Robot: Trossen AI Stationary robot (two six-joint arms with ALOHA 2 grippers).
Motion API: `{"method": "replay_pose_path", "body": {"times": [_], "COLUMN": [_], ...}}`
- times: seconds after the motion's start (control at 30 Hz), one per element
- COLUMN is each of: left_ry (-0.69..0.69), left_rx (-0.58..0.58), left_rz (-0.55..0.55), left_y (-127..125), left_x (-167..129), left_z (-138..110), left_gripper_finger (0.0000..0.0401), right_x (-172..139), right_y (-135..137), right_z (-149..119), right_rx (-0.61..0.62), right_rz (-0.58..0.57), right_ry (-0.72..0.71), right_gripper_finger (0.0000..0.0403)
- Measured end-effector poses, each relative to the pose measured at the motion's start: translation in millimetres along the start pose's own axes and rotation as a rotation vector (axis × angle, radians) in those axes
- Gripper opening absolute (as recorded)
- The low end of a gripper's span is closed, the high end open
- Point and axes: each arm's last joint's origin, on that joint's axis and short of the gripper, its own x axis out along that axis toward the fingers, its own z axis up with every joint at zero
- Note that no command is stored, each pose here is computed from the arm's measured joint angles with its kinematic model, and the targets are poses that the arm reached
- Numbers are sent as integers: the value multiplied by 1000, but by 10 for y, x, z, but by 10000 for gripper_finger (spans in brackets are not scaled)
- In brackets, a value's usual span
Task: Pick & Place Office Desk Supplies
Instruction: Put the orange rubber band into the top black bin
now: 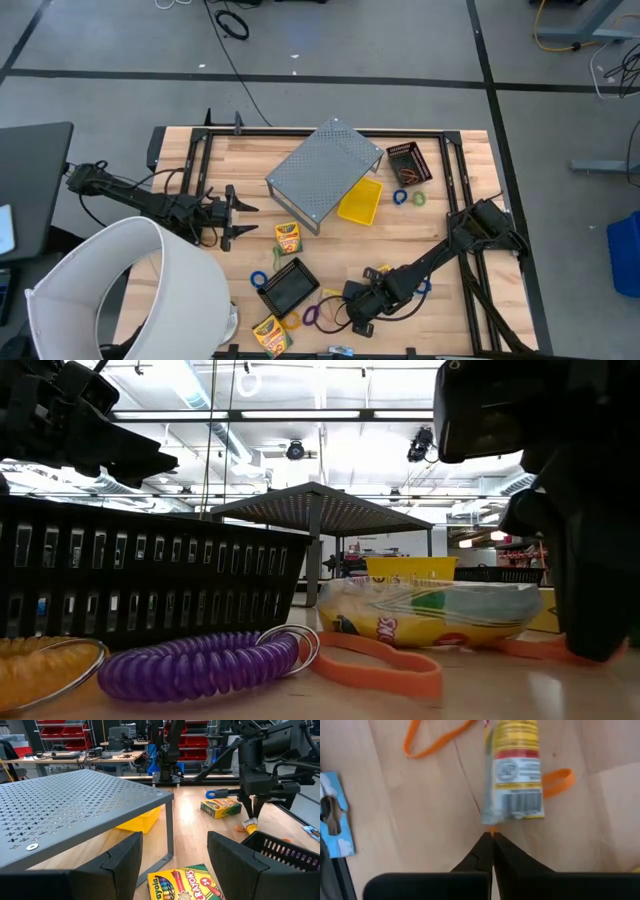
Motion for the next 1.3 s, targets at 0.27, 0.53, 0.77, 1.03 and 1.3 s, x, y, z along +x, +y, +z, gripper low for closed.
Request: {"method": "replay_pose_path", "body": {"times": [0.27, 0.53, 0.77, 1.03, 1.3], "left_ry": [0, 0, -1, -1, 4], "left_rx": [0, 0, -1, -1, 2], "left_rz": [0, 0, 0, 0, 0], "left_y": [0, 0, 0, 0, -1], "left_x": [0, 0, 0, 0, 2], "left_z": [0, -1, 1, 0, -5], "left_gripper_finger": [227, 227, 227, 227, 227], "right_x": [-270, -709, -911, -1028, -1056], "right_y": [103, 141, -15, -313, -678], "right_z": [29, 121, 110, 249, 589], "right_rx": [-70, -123, -132, -120, -88], "right_rz": [-169, -408, -623, -817, -933], "right_ry": [15, 12, 72, 53, -14], "right_gripper_finger": [2, 1, 1, 0, 0]}}
